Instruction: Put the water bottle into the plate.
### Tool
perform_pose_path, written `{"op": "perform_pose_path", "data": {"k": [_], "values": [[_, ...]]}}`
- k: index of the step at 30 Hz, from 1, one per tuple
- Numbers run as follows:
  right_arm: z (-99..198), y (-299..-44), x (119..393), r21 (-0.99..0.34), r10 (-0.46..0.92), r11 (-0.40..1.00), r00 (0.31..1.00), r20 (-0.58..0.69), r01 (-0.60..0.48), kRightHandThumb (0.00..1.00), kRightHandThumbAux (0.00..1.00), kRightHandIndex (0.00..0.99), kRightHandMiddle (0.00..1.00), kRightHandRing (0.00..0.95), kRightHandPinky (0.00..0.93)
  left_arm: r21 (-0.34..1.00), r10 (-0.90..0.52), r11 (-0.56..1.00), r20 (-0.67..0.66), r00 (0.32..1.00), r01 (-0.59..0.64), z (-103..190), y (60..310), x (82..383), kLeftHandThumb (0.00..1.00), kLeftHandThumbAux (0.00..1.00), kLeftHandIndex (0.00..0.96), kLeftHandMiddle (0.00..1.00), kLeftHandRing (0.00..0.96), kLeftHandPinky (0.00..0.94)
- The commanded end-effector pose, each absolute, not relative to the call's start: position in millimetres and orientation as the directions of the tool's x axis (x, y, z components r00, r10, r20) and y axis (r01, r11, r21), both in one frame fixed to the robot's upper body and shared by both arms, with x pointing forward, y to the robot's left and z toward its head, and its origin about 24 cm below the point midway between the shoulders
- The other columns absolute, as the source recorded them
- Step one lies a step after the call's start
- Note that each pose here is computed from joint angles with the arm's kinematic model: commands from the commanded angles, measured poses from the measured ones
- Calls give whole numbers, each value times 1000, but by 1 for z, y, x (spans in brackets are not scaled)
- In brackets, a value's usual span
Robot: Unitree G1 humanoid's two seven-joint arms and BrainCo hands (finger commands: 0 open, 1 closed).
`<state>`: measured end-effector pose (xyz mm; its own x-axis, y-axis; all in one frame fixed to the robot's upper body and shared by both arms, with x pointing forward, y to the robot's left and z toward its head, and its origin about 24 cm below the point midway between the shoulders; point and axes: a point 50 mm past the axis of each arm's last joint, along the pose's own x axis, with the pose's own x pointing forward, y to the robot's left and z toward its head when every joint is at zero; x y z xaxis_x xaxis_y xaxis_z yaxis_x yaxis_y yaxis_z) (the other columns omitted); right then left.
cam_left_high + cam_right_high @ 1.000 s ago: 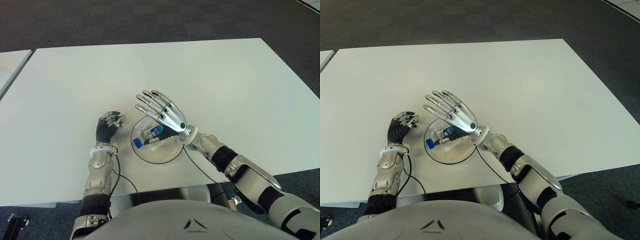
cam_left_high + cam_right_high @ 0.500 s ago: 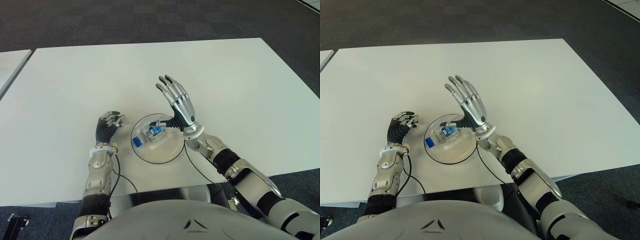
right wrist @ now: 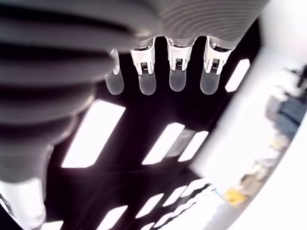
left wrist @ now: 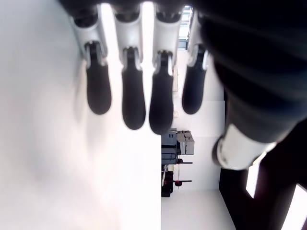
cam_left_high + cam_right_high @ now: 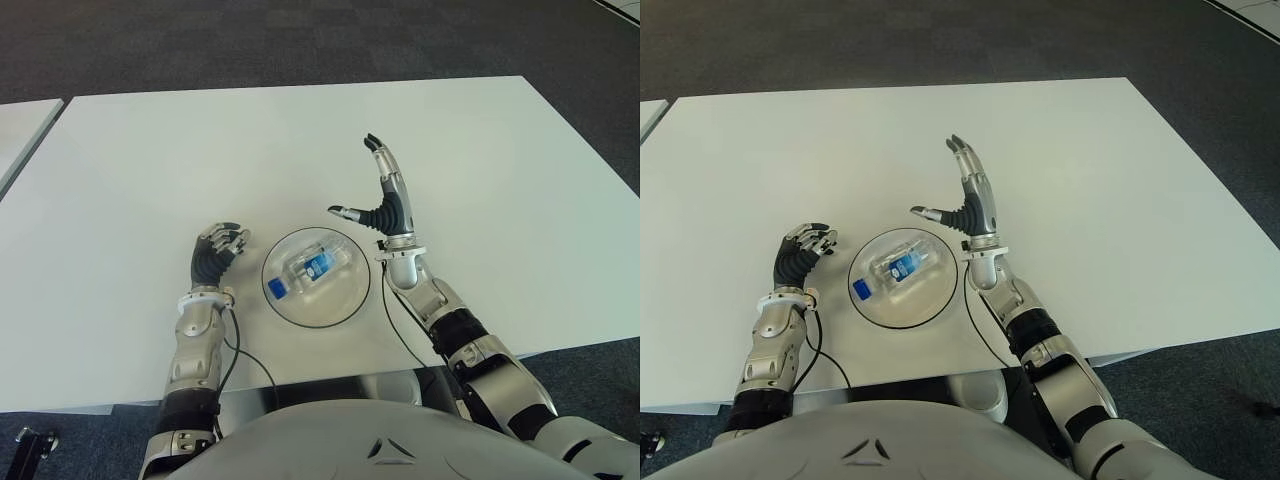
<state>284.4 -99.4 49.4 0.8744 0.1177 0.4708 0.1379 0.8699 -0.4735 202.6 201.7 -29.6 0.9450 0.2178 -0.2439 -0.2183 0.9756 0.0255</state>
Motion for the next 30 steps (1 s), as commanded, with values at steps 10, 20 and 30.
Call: {"op": "perform_pose_path", "data": {"k": [10,20,30], "values": [[24,-129,283,-296,-38,950,980,198,96,282,983,82,76,69,140,24,204,977,-405,891,-213,-57,201,181,704,715,428,542,514,503],[7,-143,282,-5,-2,1000,999,39,2,433,956,183,176,176,269,21,199,978,-405,892,-209,-56,200,183,705,714,429,553,526,512],[-4,-146,281,128,20,992,998,-65,-11,401,930,264,325,342,424,5,197,977,-409,891,-214,-56,201,184,705,714,428,552,524,505]]}}
